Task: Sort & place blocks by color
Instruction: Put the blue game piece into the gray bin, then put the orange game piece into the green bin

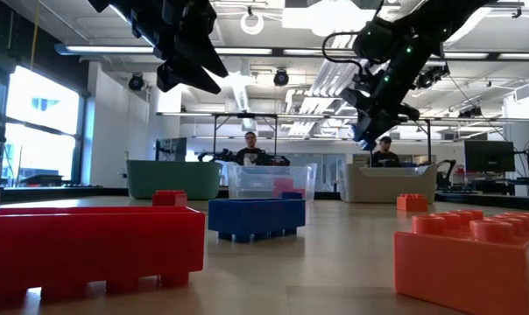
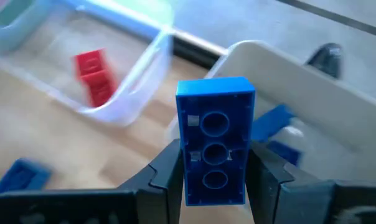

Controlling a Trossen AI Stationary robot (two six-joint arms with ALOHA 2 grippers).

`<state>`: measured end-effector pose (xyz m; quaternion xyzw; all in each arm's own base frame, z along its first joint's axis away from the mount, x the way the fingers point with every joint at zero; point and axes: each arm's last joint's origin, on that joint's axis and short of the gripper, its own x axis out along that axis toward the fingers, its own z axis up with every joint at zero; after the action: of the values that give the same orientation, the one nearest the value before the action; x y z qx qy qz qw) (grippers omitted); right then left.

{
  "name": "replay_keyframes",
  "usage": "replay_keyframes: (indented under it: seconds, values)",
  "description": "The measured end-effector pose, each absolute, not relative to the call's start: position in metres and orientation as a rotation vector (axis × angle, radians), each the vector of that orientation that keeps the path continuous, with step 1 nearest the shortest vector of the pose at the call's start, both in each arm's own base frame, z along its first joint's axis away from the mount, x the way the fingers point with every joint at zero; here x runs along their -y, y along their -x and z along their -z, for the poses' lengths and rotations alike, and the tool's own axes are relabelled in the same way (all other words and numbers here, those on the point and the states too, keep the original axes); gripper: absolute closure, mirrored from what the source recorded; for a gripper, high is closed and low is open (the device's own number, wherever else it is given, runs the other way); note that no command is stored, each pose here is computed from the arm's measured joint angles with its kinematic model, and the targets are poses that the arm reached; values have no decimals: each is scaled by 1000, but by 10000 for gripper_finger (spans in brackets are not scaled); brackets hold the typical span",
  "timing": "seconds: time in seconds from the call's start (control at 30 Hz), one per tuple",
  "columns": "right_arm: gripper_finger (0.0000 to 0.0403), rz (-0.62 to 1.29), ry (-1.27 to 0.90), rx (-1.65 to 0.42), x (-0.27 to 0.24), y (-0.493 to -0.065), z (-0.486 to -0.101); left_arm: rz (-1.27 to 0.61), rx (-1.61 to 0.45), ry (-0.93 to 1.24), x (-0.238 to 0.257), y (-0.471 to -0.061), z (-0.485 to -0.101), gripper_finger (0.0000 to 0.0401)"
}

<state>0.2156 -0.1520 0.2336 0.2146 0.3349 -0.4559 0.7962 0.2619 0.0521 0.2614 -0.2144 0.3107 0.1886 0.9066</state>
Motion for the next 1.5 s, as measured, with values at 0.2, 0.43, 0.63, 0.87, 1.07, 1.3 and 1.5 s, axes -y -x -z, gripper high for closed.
replay_keyframes:
  seconds: [0.2,0.43,0.63,0.87,1.07,1.3,1.5]
  values:
    - [296,1065,-461,-729,173,-198,-234,-389,-644,441,-52,-262,-261,221]
    - [296,1152,-501,-778,189,-182,-227,-389,-644,440,-52,-262,-261,221]
    - [296,1162,-540,-915,195,-182,-204,-389,-645,440,-52,-262,-261,221]
    - [281,1159,-578,-942,196,-185,-196,-341,-655,459,-51,-262,-261,221]
    - [226,1125,-610,-937,195,-186,-196,-289,-665,479,-48,-262,-261,221]
    - [209,1101,-705,-896,189,-185,-201,-285,-667,464,-42,-263,-261,221]
    - [208,1079,-686,-801,175,-185,-223,-287,-667,459,-41,-264,-261,221]
